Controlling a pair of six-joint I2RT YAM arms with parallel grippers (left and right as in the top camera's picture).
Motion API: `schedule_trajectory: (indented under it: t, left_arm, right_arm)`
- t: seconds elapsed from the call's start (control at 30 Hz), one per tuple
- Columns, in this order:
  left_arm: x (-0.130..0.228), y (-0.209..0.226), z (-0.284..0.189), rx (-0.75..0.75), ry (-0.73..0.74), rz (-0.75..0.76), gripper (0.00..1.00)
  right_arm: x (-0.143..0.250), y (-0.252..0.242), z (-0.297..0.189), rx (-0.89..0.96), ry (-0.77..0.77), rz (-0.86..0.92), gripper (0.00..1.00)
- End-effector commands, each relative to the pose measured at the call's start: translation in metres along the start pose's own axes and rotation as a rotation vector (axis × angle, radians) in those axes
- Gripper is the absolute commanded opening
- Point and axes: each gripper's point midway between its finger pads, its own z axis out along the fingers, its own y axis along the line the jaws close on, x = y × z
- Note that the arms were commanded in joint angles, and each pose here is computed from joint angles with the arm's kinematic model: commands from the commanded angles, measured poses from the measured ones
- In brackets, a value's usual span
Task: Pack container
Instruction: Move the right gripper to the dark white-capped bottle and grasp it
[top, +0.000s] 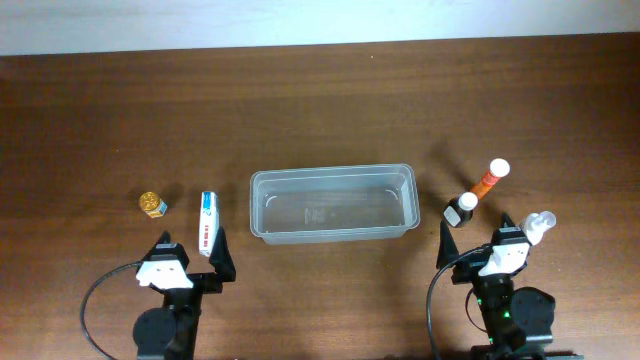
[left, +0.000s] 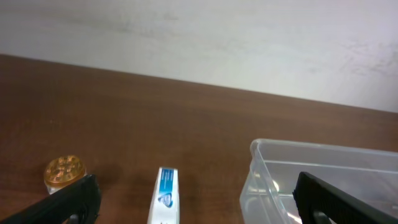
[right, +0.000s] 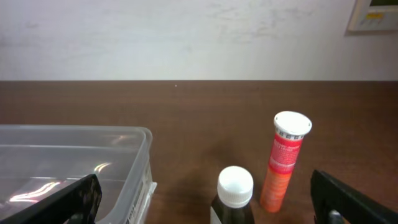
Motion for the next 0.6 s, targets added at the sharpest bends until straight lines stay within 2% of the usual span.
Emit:
schedule_trajectory:
  t: [0.0,0.13,0.3,0.37,0.57]
  left_arm:
    - [-0.022,-0.005,-0.006,0.004,0.011,-0.028,1.00]
    - [-0.042,-0.009,-0.007,-0.012,0.087,-0.028,0.99]
    - [-0.054,-0.011,0.004,-0.041,0.224,-0.030,1.00]
    - [-0.055,-0.011,0.012,-0.067,0.349,-0.031,1.00]
    - [-0.042,-0.009,0.024,-0.121,0.629,-0.023,1.00]
  right_arm:
    - [-0.042,0.003,-0.008,-0.012,-0.041,0.016,0.98]
    - [-0.065,0.004,-0.006,-0.008,0.081,0.027,0.98]
    - [-0.081,0.003,0.009,0.000,0.322,0.048,0.98]
    - [-0.083,0.002,0.020,0.005,0.481,0.062,0.98]
    - [-0.069,0.001,0.039,0.010,0.821,0.096,0.99]
